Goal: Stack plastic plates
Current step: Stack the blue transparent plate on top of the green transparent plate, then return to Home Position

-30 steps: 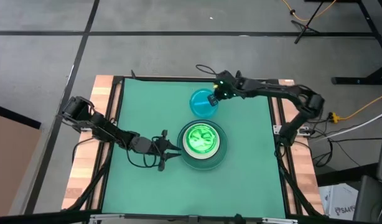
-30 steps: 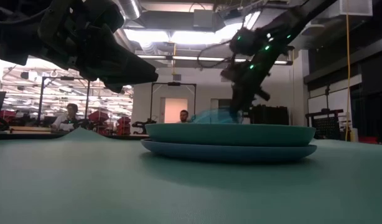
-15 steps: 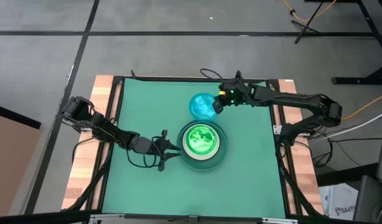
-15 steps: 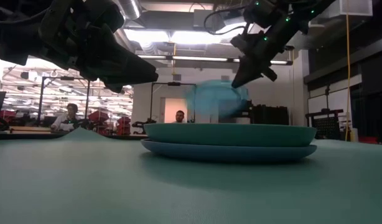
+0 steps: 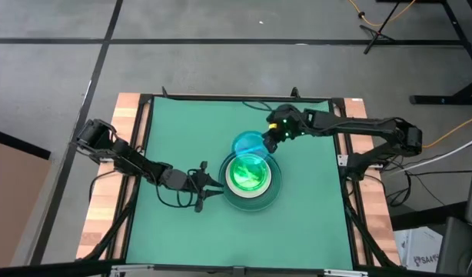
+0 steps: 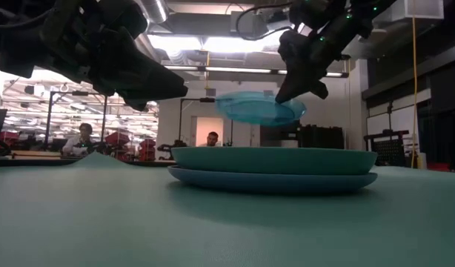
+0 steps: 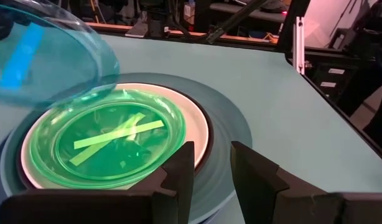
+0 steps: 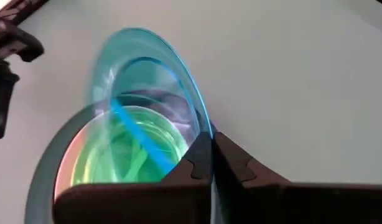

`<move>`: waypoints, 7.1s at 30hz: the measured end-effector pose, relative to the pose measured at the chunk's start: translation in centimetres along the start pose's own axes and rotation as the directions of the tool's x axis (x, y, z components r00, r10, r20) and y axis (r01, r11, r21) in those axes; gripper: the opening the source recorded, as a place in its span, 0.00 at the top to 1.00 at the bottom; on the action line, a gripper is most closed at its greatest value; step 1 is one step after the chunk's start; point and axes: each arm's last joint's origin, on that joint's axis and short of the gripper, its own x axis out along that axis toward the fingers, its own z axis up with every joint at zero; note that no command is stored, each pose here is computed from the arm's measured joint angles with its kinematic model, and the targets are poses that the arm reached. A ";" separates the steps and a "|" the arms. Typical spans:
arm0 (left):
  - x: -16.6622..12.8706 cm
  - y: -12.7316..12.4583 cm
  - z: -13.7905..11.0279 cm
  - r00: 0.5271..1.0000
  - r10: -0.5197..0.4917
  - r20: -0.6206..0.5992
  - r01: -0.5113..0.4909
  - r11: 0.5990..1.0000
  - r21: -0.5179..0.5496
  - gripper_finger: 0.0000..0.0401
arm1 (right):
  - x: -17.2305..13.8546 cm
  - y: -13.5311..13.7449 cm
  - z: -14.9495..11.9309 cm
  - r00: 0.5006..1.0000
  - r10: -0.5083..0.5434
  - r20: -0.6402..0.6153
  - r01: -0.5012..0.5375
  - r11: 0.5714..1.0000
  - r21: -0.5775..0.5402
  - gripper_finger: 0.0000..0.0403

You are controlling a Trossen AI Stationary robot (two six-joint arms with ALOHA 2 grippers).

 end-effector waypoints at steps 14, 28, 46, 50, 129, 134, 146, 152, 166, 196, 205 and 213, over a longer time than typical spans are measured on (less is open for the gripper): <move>0.0 -0.2 0.0 1.000 -0.010 0.005 0.010 1.000 0.007 0.76 | 4.1 1.6 -4.0 0.999 0.046 -0.010 -0.046 0.999 0.001 1.00; 0.0 -0.2 0.1 1.000 -0.011 0.012 0.011 1.000 0.005 0.76 | 6.7 1.1 -5.2 0.993 0.036 -0.109 -0.033 0.999 0.028 1.00; 0.0 -0.2 0.1 1.000 -0.010 0.012 0.010 1.000 0.007 0.76 | 6.4 1.8 -5.7 0.945 0.237 -0.224 -0.230 0.971 0.056 0.72; 0.0 -0.2 0.1 1.000 -0.009 0.013 0.009 1.000 0.006 0.76 | 5.2 2.4 -6.2 0.942 0.217 -0.256 -0.213 0.976 0.043 0.66; -14.8 6.9 -0.1 0.960 0.079 0.269 -0.083 0.997 0.002 0.91 | -8.3 -4.0 -19.7 0.669 0.440 0.599 -0.195 0.882 -0.430 0.99; -15.8 7.1 -0.2 0.952 0.055 0.301 -0.056 0.998 -0.006 0.91 | -8.0 -4.1 -19.9 0.695 0.429 0.577 -0.187 0.883 -0.431 0.99; -15.9 7.0 -0.2 0.962 0.033 0.272 -0.040 0.999 0.018 0.91 | -7.7 -4.3 -20.3 0.734 0.418 0.536 -0.183 0.881 -0.437 0.99; -15.9 7.0 -0.2 0.962 0.038 0.269 -0.048 0.998 0.032 0.91 | -7.7 -4.3 -20.2 0.725 0.420 0.545 -0.184 0.882 -0.435 0.99; -15.9 7.0 -0.2 0.963 0.035 0.268 -0.046 0.998 0.033 0.91 | -7.2 -3.9 -20.5 0.647 0.547 0.531 -0.238 0.807 -0.541 0.99; -15.9 7.0 -0.2 0.963 0.035 0.269 -0.046 0.998 0.033 0.91 | -6.9 -3.9 -20.6 0.663 0.543 0.515 -0.245 0.807 -0.537 0.99; -15.9 7.0 -0.2 0.963 0.035 0.269 -0.046 0.998 0.033 0.91 | -6.9 -3.9 -20.6 0.663 0.543 0.515 -0.245 0.808 -0.537 0.99; -15.9 7.0 -0.2 0.963 0.035 0.269 -0.046 0.998 0.033 0.91 | -6.9 -3.9 -20.6 0.664 0.543 0.514 -0.245 0.807 -0.537 0.99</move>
